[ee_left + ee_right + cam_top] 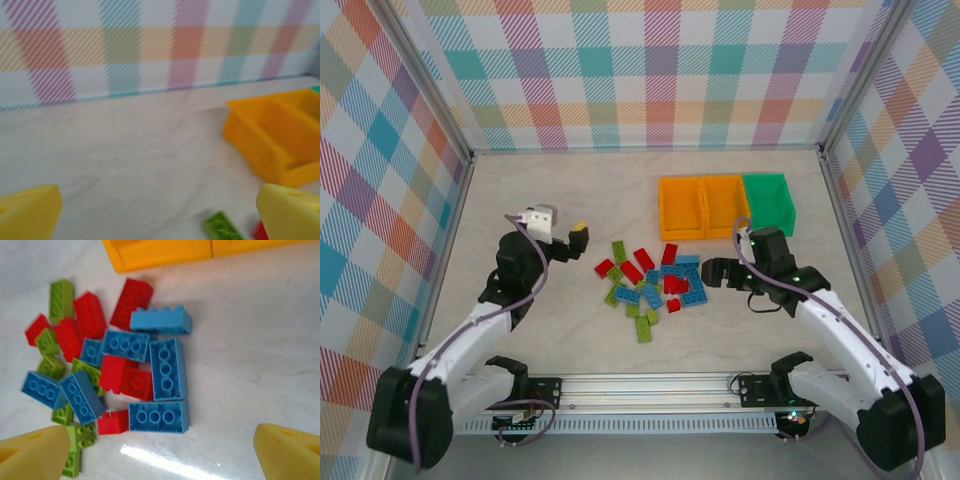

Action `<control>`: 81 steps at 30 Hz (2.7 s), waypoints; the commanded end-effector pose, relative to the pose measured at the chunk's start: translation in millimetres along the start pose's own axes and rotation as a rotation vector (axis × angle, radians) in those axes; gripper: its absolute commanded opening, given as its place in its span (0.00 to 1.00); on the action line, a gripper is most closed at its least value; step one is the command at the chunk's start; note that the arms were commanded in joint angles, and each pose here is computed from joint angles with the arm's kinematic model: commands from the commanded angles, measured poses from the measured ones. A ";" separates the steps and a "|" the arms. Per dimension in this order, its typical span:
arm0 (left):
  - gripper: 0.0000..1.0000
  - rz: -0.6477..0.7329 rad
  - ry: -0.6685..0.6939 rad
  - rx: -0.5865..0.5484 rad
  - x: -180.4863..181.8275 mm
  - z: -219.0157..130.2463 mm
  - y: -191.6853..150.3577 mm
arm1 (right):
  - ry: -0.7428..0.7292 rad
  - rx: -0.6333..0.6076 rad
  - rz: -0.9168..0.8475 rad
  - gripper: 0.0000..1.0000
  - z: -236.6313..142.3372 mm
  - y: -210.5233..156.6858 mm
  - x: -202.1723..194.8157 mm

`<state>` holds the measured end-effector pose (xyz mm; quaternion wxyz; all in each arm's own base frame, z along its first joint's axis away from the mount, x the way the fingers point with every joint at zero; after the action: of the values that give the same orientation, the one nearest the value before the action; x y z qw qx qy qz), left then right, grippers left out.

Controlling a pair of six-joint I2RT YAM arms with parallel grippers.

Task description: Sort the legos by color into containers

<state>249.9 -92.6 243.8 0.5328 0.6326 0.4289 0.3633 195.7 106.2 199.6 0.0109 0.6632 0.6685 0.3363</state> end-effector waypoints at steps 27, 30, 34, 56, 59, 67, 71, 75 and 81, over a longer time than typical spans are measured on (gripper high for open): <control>1.00 0.344 -0.594 0.203 -154.9 -9.5 -79.4 | -0.187 0.081 -0.078 0.85 140.2 57.6 17.8; 1.00 0.352 -0.574 0.204 -153.1 -8.9 -81.1 | -0.142 0.075 -0.058 0.88 142.0 57.5 21.2; 1.00 0.357 -0.566 0.209 -152.5 -8.6 -80.7 | -0.131 0.069 -0.043 0.88 146.1 54.6 19.4; 1.00 0.352 -0.519 0.182 -145.5 -14.9 -70.5 | -0.199 0.021 0.012 0.58 128.5 38.6 5.1; 1.00 0.344 -0.520 0.163 -144.7 -16.9 -68.9 | -0.210 -0.060 0.006 0.55 106.4 43.4 6.7; 1.00 0.299 -0.575 0.101 -145.9 -25.8 -60.3 | -0.237 -0.334 0.038 0.53 29.9 81.6 -1.2; 1.00 0.292 -0.551 0.090 -143.3 -26.8 -59.7 | -0.258 -0.446 0.125 0.53 0.2 126.4 -32.1; 1.00 0.292 -0.541 0.098 -143.1 -25.4 -60.7 | -0.285 -0.492 0.229 0.53 -3.0 172.1 -69.9; 1.00 0.291 -0.529 0.098 -141.8 -25.6 -60.3 | -0.344 -0.435 0.324 0.56 32.3 211.4 -114.2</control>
<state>167.6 -211.0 185.2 0.5254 0.7940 0.1979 0.2332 396.1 -2.7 235.1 0.2328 0.7834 0.4489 0.3613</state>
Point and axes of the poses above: each hand's point on the last joint's axis, 136 mm out from that joint toward the fingers, its own z axis out along the fingers, its own x axis along the line the jaws close on, y = z × x, the point moved 9 cm from there along -z, back along the fingers, and after that the axes turned 4 degrees about z, right-handed, at the moved point
